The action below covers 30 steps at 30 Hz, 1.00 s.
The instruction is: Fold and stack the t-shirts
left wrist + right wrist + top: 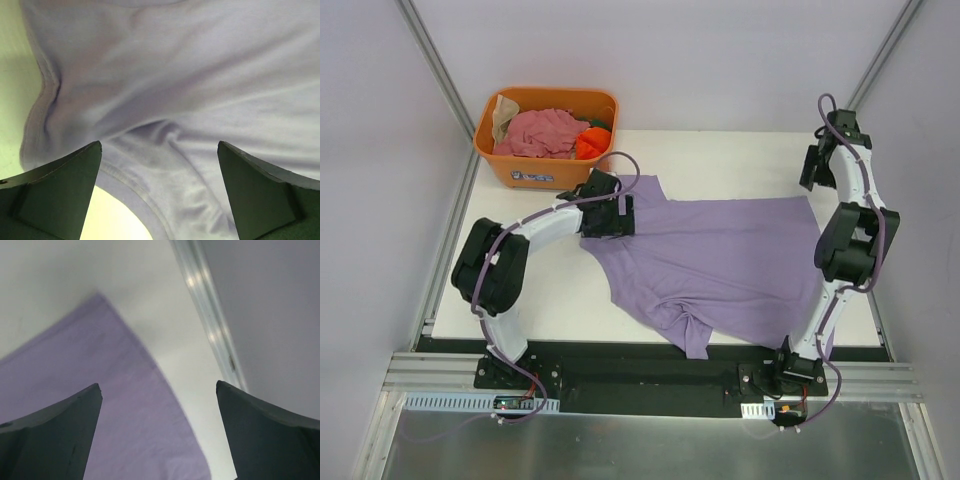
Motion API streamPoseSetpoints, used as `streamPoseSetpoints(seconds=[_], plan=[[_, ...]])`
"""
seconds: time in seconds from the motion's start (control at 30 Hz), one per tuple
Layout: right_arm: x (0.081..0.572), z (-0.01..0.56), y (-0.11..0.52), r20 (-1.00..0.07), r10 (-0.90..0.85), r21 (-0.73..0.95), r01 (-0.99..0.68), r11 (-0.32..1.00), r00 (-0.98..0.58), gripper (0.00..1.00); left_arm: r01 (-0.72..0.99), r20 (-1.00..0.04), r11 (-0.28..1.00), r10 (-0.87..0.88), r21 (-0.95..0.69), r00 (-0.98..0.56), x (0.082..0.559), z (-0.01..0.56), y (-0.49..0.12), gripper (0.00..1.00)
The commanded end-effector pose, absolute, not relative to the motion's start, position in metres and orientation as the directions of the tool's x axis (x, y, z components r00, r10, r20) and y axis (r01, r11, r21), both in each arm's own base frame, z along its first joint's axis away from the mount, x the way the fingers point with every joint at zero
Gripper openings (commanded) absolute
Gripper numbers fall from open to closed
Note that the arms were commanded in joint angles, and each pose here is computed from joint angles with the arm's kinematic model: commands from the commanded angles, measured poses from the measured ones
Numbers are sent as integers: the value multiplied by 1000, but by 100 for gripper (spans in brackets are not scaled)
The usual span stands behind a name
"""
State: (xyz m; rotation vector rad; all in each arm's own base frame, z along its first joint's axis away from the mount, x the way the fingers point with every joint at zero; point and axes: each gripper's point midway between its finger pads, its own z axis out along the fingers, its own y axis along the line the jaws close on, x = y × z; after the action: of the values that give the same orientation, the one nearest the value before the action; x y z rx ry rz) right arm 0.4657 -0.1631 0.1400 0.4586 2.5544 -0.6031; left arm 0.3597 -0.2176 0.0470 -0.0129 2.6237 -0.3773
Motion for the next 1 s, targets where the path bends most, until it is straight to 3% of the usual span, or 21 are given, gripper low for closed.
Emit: streamPoseSetpoints(seconds=[0.0,0.13,0.23,0.6,0.77,0.97], plan=[[419,160,-98,-515,362,-59,454,889,-777,97,173,-555,921,-55,-349,-830,355,112,-242,99],[380,120,-42,-447,487,201,446,872,-751,96,178,-564,909,-71,-376,-823,369,121,-255,99],[363,101,-12,-386,500,298,408,863,-775,96,184,-531,905,-53,-384,-846,381,105,-268,99],[336,40,-19,-222,524,234,477,848,-823,96,163,-417,923,4,-347,-909,413,48,-292,99],[346,24,-28,-190,542,218,503,837,-819,96,151,-376,943,30,-297,-926,432,22,-296,99],[374,20,-37,-173,585,251,539,804,-792,96,171,-382,908,12,-383,-924,481,18,-322,99]])
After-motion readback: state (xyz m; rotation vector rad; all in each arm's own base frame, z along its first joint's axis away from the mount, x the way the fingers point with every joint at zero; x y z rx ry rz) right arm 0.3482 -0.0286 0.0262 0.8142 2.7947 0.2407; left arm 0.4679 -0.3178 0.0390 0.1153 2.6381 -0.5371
